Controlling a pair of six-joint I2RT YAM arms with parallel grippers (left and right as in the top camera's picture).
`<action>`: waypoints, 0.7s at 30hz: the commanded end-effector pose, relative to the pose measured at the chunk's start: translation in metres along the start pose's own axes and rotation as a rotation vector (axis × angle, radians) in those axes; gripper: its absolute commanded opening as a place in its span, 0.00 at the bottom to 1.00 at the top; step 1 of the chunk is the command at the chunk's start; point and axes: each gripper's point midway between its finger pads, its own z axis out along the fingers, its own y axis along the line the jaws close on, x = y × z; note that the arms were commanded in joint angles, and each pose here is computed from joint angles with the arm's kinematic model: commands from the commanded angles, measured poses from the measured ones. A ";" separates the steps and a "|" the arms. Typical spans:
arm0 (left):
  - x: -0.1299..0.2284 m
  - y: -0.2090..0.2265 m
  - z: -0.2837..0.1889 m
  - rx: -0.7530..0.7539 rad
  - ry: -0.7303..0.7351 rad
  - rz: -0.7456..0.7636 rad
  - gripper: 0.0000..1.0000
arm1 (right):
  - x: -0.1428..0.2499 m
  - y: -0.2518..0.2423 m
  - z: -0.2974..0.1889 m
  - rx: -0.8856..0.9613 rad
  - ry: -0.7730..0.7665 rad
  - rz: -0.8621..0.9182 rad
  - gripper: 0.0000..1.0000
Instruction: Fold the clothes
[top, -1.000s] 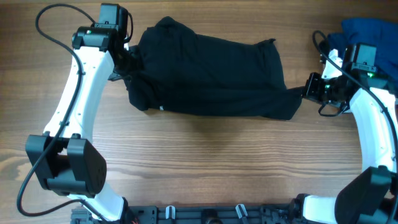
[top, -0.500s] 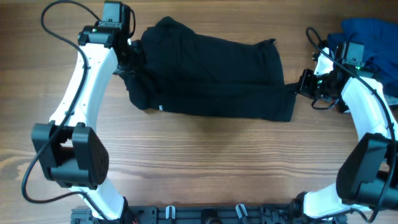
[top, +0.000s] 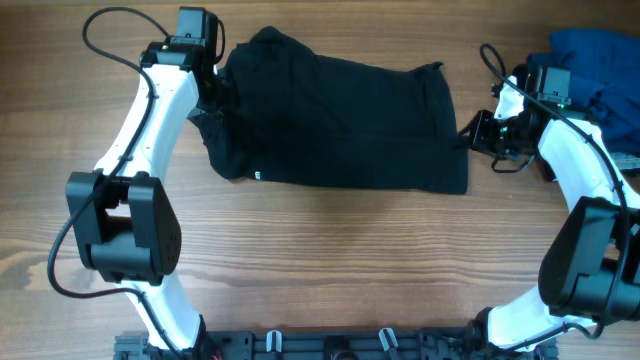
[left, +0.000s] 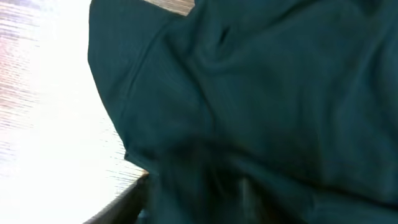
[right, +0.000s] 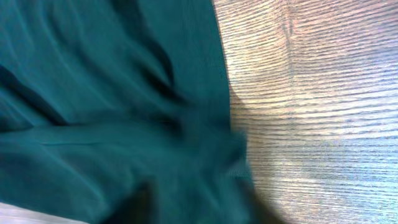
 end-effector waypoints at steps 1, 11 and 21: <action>-0.001 0.006 0.005 -0.027 -0.005 -0.010 0.64 | 0.000 0.001 0.007 -0.016 0.007 0.009 0.85; -0.036 0.001 -0.033 0.022 -0.124 0.034 1.00 | -0.041 0.025 -0.039 -0.036 -0.047 0.007 1.00; -0.073 -0.027 -0.117 0.152 -0.235 0.130 1.00 | -0.085 0.063 -0.111 0.069 -0.152 -0.106 1.00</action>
